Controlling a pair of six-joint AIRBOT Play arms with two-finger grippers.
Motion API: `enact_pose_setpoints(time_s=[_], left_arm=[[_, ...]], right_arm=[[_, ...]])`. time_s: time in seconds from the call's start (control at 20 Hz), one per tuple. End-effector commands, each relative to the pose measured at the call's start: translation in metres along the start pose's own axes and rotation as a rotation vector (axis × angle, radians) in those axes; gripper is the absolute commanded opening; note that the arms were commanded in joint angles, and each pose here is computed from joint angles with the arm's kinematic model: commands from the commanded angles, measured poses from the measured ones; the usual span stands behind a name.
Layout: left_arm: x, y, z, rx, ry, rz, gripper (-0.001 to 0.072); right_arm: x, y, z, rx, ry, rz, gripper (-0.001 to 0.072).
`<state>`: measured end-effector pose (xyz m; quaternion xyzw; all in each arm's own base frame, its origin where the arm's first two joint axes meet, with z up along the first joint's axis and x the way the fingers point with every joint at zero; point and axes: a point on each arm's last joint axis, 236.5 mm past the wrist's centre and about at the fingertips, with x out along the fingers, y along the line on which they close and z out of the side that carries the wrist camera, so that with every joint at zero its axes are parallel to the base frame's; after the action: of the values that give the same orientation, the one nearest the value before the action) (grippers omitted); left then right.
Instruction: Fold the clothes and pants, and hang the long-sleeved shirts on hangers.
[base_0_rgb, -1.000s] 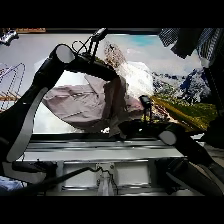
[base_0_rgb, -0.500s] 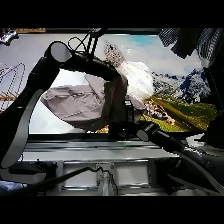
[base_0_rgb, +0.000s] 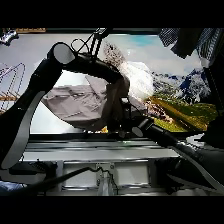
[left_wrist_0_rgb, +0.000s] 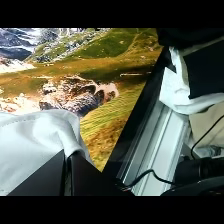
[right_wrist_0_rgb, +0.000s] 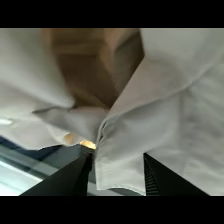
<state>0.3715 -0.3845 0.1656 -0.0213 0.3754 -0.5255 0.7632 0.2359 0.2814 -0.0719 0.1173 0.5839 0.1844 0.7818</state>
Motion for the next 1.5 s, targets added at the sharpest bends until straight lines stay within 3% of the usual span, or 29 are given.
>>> enact_pose_setpoints(time_s=[0.0, 0.05, 0.15, 0.3, 0.65, 0.8, 1.05, 1.45], left_arm=[[0.000, -0.003, -0.002, 0.002, 0.009, -0.007, 0.0015], [0.000, -0.003, -0.003, 0.002, 0.014, -0.009, 0.0015], [0.000, -0.004, -0.004, 0.002, 0.020, -0.012, 0.0015], [-0.001, -0.002, -0.005, 0.000, 0.021, -0.009, 0.0015], [-0.019, 0.031, 0.003, -0.038, -0.016, 0.044, 0.0015], [-0.036, 0.040, 0.014, -0.039, -0.061, 0.075, 0.0015], [-0.101, 0.029, 0.062, 0.020, -0.257, 0.159, 0.0014], [-0.263, -0.056, 0.124, 0.242, -0.650, 0.386, 0.0012]], right_arm=[[0.003, -0.018, 0.002, -0.010, 0.044, -0.119, 0.0357], [0.005, -0.021, 0.001, -0.017, 0.056, -0.137, 0.0346], [0.009, -0.023, -0.001, -0.014, 0.067, -0.146, 0.0254], [0.008, -0.022, -0.001, -0.016, 0.067, -0.144, 0.0034], [-0.067, 0.021, 0.000, -0.179, -0.024, -0.014, 0.0033], [-0.143, 0.042, 0.029, -0.236, -0.246, 0.104, 0.0034], [-0.268, 0.021, 0.080, -0.300, -0.654, 0.126, 0.0033], [-0.479, 0.033, 0.154, -0.506, -1.340, -0.006, 0.0030]])
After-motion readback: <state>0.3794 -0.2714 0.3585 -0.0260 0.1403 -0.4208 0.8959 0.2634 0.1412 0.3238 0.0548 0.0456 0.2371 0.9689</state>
